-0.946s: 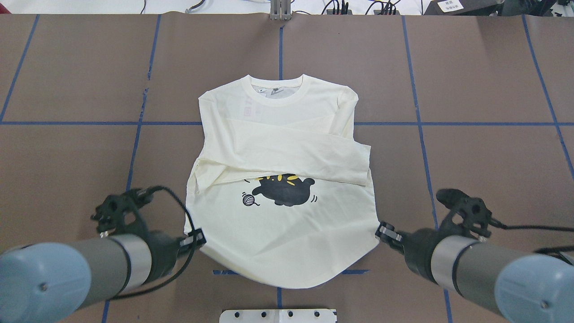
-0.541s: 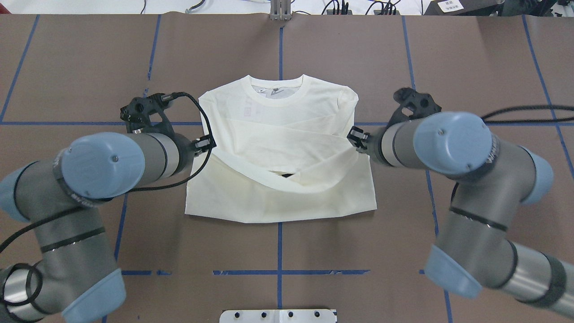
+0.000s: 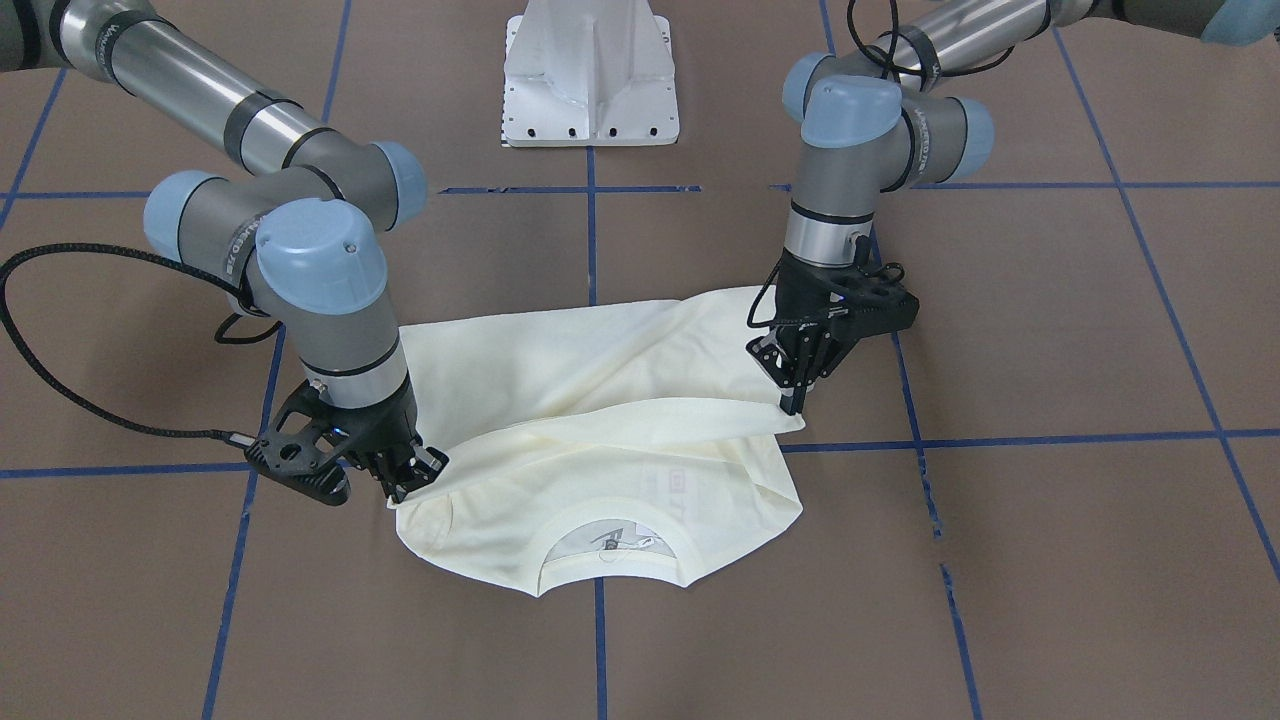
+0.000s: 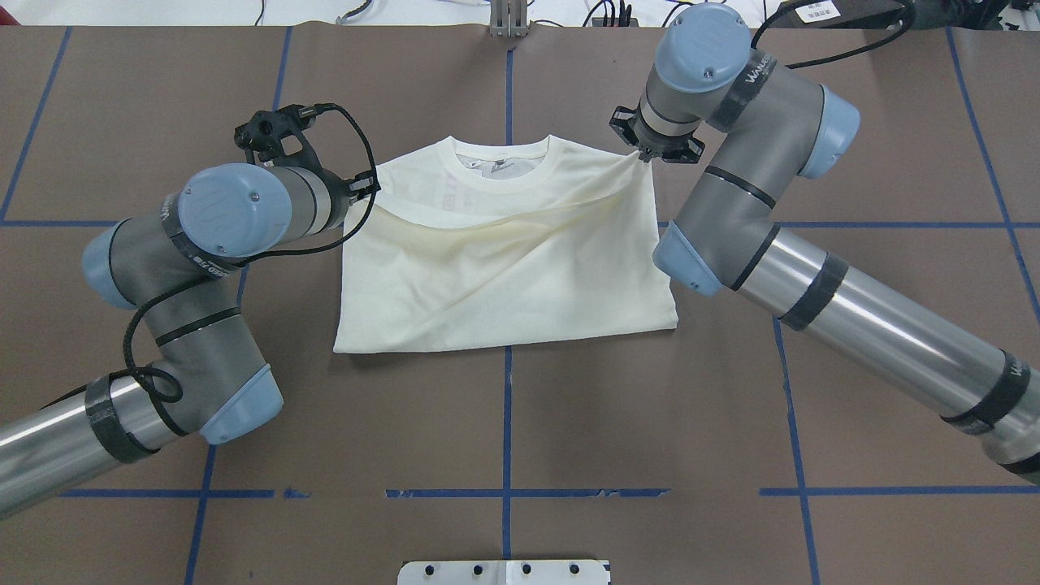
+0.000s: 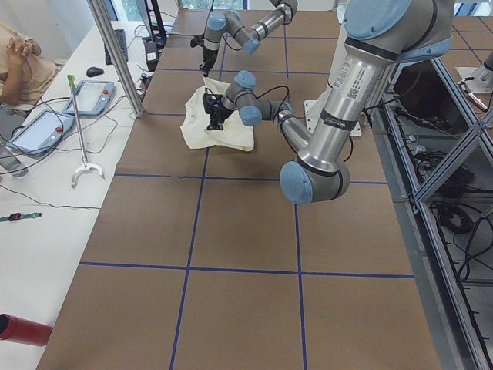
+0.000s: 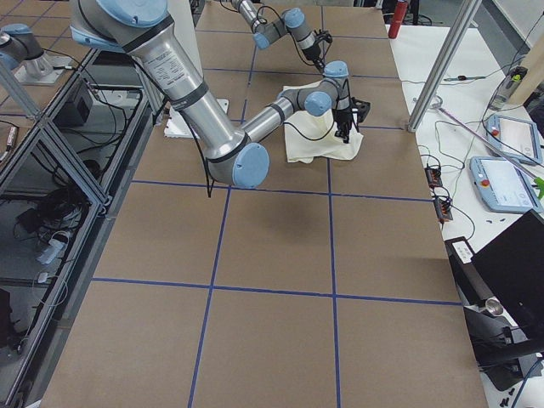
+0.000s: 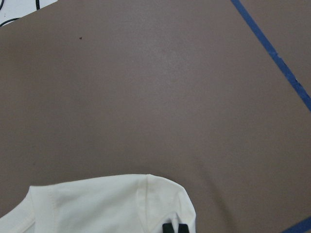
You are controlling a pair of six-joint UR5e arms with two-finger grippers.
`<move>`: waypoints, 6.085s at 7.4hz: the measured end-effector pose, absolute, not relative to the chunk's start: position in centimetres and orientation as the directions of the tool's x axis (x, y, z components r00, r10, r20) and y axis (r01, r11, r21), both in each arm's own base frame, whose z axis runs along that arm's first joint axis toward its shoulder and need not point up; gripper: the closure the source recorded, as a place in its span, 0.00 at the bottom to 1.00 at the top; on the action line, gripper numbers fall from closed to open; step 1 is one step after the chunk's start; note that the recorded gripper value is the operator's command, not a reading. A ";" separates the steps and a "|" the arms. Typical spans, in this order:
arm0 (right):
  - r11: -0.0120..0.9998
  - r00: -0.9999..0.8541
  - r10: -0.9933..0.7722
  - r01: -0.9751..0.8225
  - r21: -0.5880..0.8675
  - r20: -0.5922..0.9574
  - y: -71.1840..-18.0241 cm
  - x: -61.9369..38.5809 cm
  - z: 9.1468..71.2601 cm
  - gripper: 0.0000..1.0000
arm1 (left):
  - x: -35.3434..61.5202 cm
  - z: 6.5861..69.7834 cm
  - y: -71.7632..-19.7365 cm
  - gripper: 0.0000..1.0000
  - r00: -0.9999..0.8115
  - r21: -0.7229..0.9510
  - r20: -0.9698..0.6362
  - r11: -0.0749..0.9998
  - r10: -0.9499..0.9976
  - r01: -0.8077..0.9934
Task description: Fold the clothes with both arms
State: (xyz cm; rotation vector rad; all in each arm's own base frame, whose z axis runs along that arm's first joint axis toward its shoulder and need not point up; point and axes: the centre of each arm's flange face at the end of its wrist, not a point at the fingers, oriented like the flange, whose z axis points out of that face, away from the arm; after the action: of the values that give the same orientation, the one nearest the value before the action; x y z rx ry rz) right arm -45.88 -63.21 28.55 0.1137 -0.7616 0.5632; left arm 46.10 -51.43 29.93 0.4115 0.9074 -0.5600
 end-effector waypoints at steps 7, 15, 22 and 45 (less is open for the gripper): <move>0.858 0.589 0.427 -0.503 -0.103 0.686 -66.6 -49.0 30.5 0.64 | 46.2 34.0 -55.3 0.59 0.544 0.159 -0.798 0.779 -0.261 0.607; 0.882 0.419 0.386 -0.430 -0.195 0.822 -54.2 -42.7 32.7 0.21 | 45.3 32.0 -54.2 0.50 0.516 0.155 -0.823 0.780 -0.238 0.607; 0.845 0.351 0.476 -0.438 -0.308 0.806 -42.2 -46.1 38.4 0.98 | 44.9 33.0 -53.3 0.50 0.505 0.131 -0.821 0.774 -0.266 0.620; 0.856 0.323 0.479 -0.375 -0.355 0.816 -27.2 -34.8 36.6 0.00 | 55.1 28.5 -33.9 1.00 0.377 -0.241 -0.859 0.924 -0.346 0.297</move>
State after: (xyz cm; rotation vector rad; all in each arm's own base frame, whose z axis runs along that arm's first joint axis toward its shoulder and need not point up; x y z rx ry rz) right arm -34.78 -27.16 36.56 -0.1070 -1.1086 0.5622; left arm 55.13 -33.93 28.52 -0.0492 1.1101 -0.4115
